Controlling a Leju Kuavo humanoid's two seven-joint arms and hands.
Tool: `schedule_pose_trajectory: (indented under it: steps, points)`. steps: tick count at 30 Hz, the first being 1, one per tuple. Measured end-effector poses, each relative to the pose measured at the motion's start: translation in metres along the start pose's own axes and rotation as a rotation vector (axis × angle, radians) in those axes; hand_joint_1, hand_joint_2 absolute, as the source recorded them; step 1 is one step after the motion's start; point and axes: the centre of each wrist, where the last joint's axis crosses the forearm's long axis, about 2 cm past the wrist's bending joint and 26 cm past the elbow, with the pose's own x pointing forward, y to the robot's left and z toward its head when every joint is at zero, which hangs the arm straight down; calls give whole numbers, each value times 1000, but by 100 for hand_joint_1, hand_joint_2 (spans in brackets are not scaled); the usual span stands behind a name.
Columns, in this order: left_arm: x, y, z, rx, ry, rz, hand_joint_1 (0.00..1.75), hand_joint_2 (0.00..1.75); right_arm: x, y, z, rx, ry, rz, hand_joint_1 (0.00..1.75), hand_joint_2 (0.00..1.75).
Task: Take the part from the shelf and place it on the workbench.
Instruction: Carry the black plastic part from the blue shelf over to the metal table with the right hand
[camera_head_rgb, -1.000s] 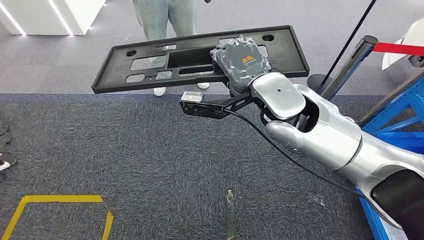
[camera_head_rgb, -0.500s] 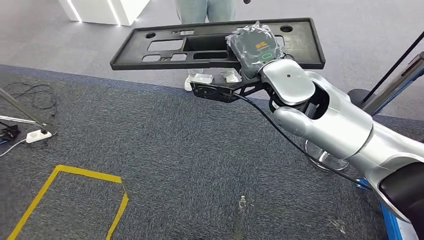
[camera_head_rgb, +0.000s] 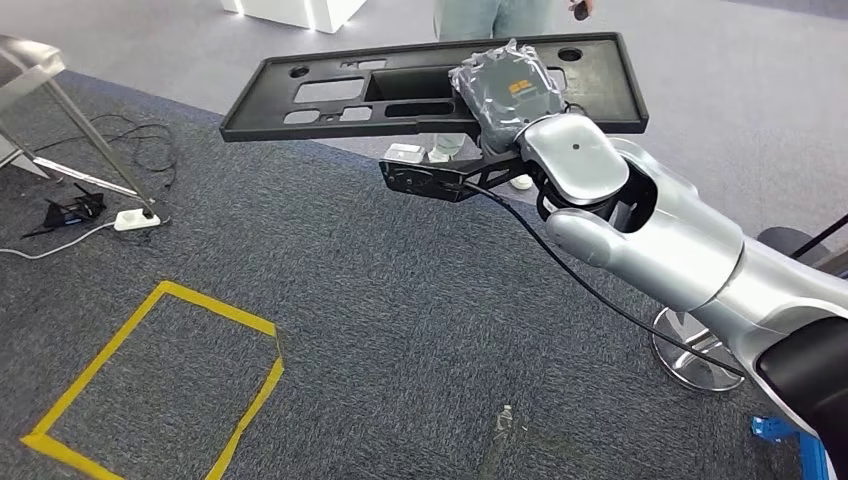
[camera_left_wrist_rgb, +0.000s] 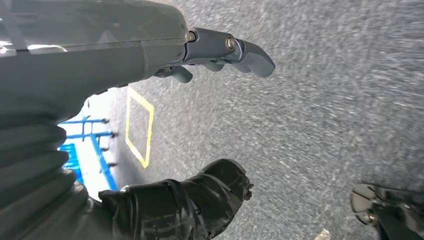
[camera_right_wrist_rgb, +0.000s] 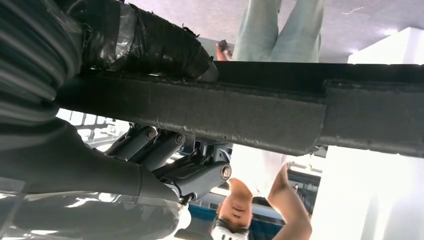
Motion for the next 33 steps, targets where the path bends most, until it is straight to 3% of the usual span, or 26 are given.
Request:
schedule_pose_trajectory:
  steps: [18,33]
  points:
    - [0,-8,3,-7,9,-1,0,175,-3,13,5,28,8,-10,175,175]
    - [1,1,0,42,57,11,0,175,-1,21,8,29,6,-23,175,175]
